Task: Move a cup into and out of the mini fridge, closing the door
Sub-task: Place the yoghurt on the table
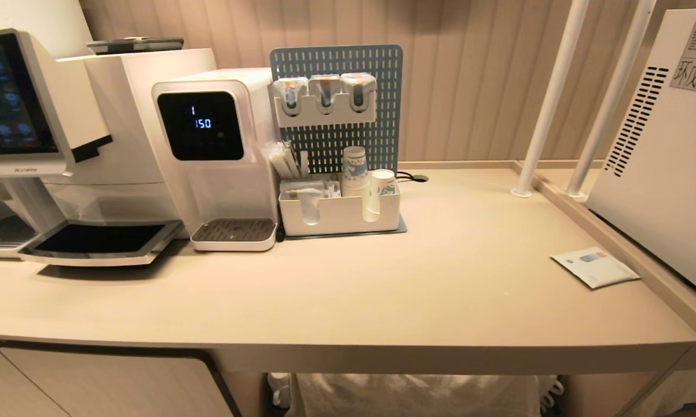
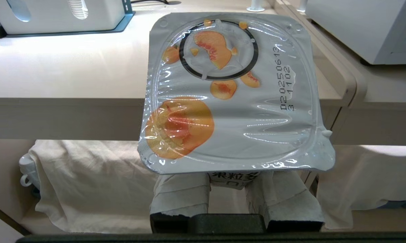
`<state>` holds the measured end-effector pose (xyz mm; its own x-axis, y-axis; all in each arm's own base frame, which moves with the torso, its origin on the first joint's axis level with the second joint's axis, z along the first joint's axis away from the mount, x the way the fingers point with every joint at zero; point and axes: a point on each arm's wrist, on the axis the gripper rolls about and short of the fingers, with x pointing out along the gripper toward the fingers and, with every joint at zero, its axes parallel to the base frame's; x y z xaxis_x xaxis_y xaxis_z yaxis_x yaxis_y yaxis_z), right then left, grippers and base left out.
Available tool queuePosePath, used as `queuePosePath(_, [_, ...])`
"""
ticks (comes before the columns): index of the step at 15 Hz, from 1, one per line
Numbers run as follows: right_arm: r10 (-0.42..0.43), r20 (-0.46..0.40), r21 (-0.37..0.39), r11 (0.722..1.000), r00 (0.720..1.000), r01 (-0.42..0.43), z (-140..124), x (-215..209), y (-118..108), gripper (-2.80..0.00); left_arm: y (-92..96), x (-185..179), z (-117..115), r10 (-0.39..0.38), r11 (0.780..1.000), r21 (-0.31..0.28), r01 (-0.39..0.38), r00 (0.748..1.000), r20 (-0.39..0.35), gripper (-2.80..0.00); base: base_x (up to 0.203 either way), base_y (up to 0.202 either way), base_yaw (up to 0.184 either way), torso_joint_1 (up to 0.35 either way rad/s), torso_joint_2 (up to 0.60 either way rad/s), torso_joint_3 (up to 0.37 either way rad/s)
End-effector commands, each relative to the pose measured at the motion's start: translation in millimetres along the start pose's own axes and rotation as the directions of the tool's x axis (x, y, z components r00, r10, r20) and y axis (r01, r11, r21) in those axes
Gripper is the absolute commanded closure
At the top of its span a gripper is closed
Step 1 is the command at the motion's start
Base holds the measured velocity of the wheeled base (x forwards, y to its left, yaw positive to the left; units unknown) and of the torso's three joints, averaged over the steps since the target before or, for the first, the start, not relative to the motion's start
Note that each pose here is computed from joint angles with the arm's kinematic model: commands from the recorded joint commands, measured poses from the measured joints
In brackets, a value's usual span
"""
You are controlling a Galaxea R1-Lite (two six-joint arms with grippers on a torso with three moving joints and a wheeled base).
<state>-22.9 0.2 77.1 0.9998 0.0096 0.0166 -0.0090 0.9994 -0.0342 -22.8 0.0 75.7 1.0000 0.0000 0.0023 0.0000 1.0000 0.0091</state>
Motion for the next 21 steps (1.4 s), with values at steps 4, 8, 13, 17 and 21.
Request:
queuePosePath(4, [0.001, -0.009, -0.004, 1.000, 1.000, -0.002, -2, 1, 0, 0.00, 0.0, 0, 0, 0.001, 1.000, -0.001, -0.001, 1.000, -0.001, 0.00, 0.000, 0.000, 0.000, 0.000, 0.00, 0.000])
queuePosePath(8, [-0.005, -0.008, 0.043, 0.999, 1.000, 0.005, -2, 1, 0, 0.00, 0.0, 0, 0, 0.000, 1.000, -0.001, 0.000, 1.000, 0.001, 0.00, 0.000, 0.000, 0.000, 0.000, 0.00, 0.000])
queuePosePath(13, [0.009, -0.058, 0.062, 0.998, 0.998, -0.006, 14, -4, 0, 0.00, 0.0, 0, 0, 0.001, 1.000, -0.002, -0.001, 1.000, 0.000, 0.00, 0.000, 0.000, 0.000, 0.000, 0.00, 0.000])
queuePosePath(17, [0.069, -0.215, 0.162, 0.986, 0.974, -0.034, 94, -6, -3, 0.00, 0.0, 0, 0, 0.002, 1.000, -0.003, -0.002, 1.000, 0.000, 0.00, 0.000, 0.000, 0.000, 0.000, 0.00, 0.000])
queuePosePath(21, [0.171, -0.376, 0.250, 0.965, 0.911, -0.078, 138, 29, -4, 0.00, 0.0, 0, 0, 0.002, 1.000, -0.003, -0.002, 1.000, 0.001, 0.00, 0.000, 0.000, 0.000, 0.000, 0.00, 0.000])
